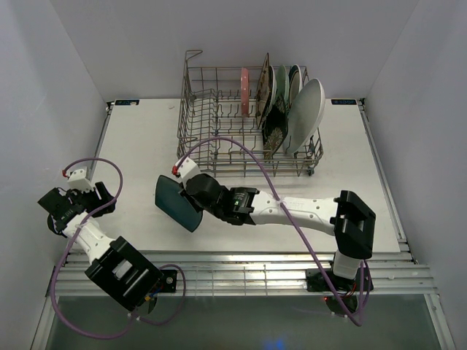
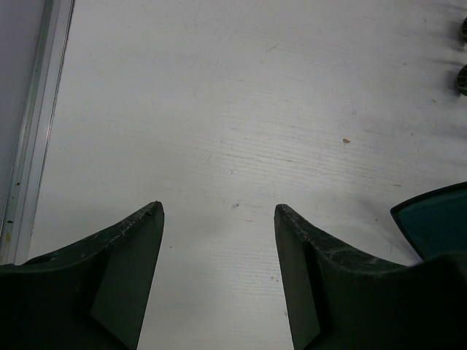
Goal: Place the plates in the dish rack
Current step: Pick up the plate from the corner of the board.
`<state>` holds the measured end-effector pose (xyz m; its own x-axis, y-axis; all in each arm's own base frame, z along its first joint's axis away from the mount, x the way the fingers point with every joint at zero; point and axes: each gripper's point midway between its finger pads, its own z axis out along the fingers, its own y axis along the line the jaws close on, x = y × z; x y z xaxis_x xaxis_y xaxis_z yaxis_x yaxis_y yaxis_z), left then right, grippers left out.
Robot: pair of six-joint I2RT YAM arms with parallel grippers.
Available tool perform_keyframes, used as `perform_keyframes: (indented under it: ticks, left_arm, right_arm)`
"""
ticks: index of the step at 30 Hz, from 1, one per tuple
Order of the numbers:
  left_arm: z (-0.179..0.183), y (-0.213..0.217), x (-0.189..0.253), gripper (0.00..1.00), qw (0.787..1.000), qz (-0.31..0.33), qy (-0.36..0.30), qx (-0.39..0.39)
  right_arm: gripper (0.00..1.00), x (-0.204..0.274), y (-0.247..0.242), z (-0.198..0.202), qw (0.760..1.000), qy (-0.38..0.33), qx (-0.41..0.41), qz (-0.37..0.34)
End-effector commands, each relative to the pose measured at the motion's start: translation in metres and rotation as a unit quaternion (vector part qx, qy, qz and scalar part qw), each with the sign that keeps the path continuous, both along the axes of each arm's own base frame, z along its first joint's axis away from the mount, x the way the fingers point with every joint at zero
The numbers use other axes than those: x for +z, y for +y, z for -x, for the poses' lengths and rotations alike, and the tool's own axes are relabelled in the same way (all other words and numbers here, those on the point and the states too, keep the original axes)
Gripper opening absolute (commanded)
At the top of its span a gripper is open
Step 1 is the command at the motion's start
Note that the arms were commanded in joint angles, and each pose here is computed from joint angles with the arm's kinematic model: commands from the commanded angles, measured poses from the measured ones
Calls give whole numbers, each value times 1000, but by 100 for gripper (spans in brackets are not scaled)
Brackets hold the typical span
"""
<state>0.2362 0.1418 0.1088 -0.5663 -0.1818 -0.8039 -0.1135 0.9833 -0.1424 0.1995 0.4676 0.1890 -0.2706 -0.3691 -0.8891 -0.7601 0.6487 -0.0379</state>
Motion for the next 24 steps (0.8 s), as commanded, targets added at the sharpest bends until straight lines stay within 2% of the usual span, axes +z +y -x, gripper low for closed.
perform_keyframes:
  ticks: [1,5,15,24]
  left_arm:
    - [-1,2,10,72,1000,-13,-14,3]
    - [-1,3,12,72,1000,-16,-16,5]
    - [-2,2,12,73,1000,-10,-18,5]
    - [-4,3,17,73,1000,-10,-23,7]
  right_arm:
    - [8,128,9,-11,988,-70,-16,-138]
    - [8,139,6,-13,989,-82,-21,-124]
    - [8,208,-18,-22,980,-126,-53,-144]
    - [8,277,-59,-36,957,-179,-128,-188]
